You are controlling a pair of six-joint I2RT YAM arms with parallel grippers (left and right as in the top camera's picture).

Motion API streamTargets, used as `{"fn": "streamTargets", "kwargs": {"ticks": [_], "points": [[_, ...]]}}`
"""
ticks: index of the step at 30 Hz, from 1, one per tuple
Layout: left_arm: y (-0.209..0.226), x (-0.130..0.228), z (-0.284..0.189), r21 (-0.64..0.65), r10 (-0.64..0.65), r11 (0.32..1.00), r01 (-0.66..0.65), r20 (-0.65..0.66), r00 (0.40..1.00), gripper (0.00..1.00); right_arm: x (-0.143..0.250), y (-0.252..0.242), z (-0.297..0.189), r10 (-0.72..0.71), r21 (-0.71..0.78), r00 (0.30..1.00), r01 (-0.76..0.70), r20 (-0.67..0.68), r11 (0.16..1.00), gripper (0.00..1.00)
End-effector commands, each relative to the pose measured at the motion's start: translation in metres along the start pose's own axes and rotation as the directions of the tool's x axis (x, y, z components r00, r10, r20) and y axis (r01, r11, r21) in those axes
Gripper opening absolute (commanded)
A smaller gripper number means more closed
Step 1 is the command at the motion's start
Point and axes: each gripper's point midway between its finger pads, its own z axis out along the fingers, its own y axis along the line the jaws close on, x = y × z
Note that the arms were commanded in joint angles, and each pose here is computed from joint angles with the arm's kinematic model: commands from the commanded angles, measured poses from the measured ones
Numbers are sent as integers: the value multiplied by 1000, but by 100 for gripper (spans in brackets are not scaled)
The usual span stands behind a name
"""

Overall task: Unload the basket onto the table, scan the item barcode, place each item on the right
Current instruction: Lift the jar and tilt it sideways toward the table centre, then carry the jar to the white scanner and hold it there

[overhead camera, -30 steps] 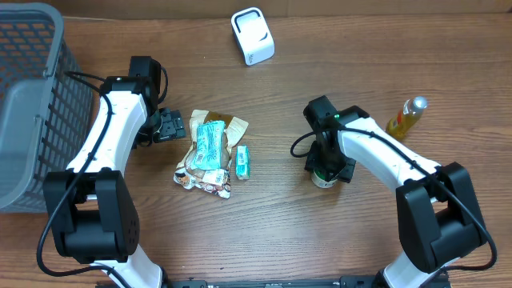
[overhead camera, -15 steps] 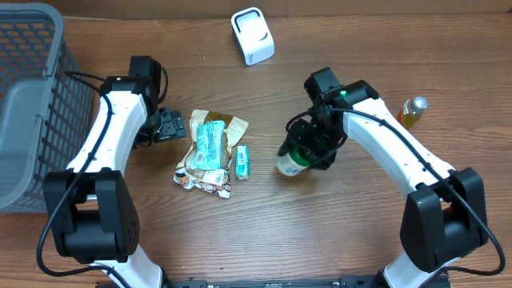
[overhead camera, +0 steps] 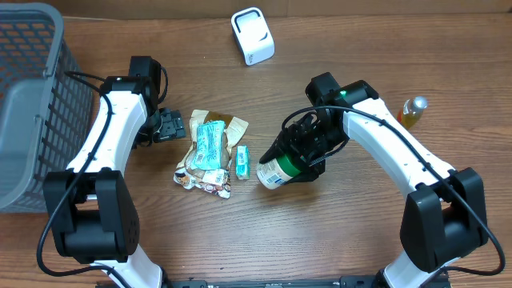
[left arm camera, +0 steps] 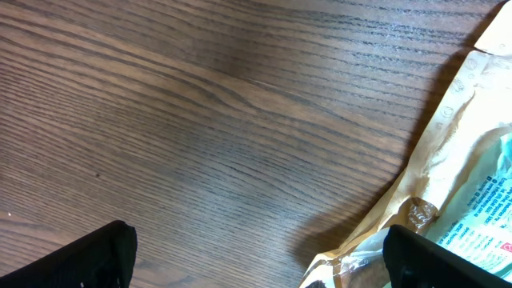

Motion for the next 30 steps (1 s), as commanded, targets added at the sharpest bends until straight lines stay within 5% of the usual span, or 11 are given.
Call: {"fn": "streamTargets", "kwargs": {"ticks": [1,30], "points": [[2,-6,-6,2,-2,1000,2,23,1000,100,20,25,-6,-16,-124,995,4,-101,992,45],[2,-6,-6,2,-2,1000,2,23,1000,100,47,41,-14,15,-226,968,-74,-251,971,46]]}}
